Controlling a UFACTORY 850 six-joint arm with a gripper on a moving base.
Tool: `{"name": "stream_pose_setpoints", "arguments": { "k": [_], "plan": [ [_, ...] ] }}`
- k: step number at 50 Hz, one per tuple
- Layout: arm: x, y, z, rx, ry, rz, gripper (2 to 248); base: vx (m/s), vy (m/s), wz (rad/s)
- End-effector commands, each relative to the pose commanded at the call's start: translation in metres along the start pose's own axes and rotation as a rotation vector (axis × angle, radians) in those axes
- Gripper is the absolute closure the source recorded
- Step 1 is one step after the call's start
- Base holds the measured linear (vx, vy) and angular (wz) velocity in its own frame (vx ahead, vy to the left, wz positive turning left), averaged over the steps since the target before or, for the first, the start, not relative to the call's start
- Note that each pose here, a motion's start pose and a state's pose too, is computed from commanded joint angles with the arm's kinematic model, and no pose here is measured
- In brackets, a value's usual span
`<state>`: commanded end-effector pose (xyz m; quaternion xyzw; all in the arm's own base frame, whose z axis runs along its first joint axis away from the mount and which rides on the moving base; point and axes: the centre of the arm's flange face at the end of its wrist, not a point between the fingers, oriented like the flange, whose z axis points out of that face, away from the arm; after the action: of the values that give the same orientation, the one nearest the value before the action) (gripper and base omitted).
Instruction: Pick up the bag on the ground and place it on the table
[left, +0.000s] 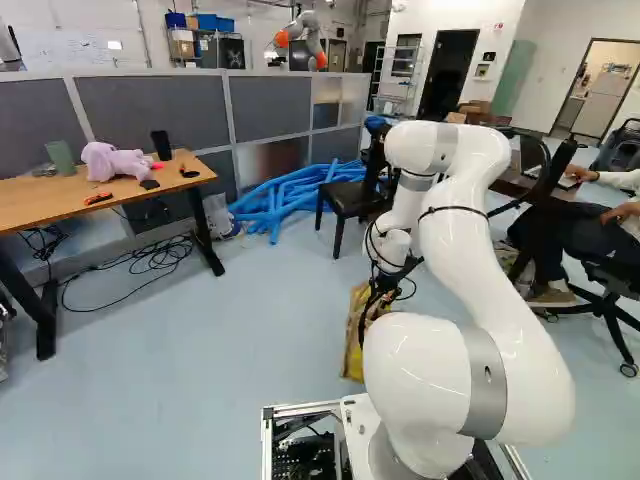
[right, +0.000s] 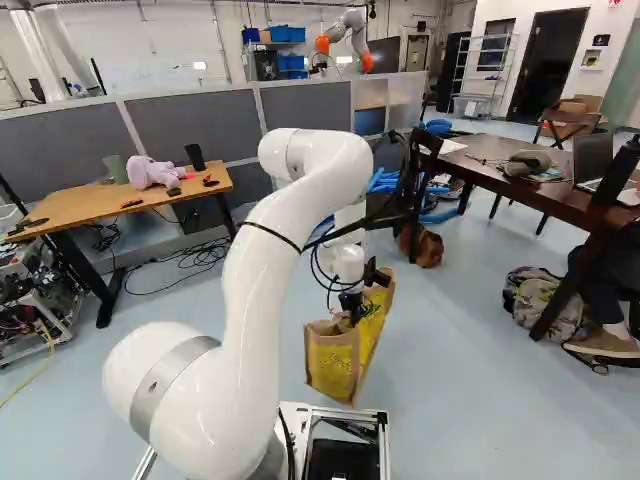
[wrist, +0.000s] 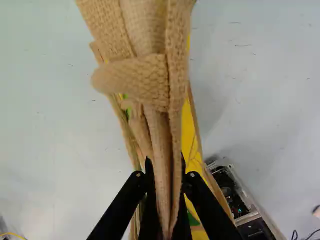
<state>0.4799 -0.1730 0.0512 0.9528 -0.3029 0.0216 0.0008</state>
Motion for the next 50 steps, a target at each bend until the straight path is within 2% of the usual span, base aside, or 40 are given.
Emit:
{"name": "stream_pose_setpoints", "arguments": {
  "k": [50],
  "plan": [
    [-0.045,0.017,-0.078,0.024,0.120,0.008,229,0.000,0.000,0.000]
  ]
}}
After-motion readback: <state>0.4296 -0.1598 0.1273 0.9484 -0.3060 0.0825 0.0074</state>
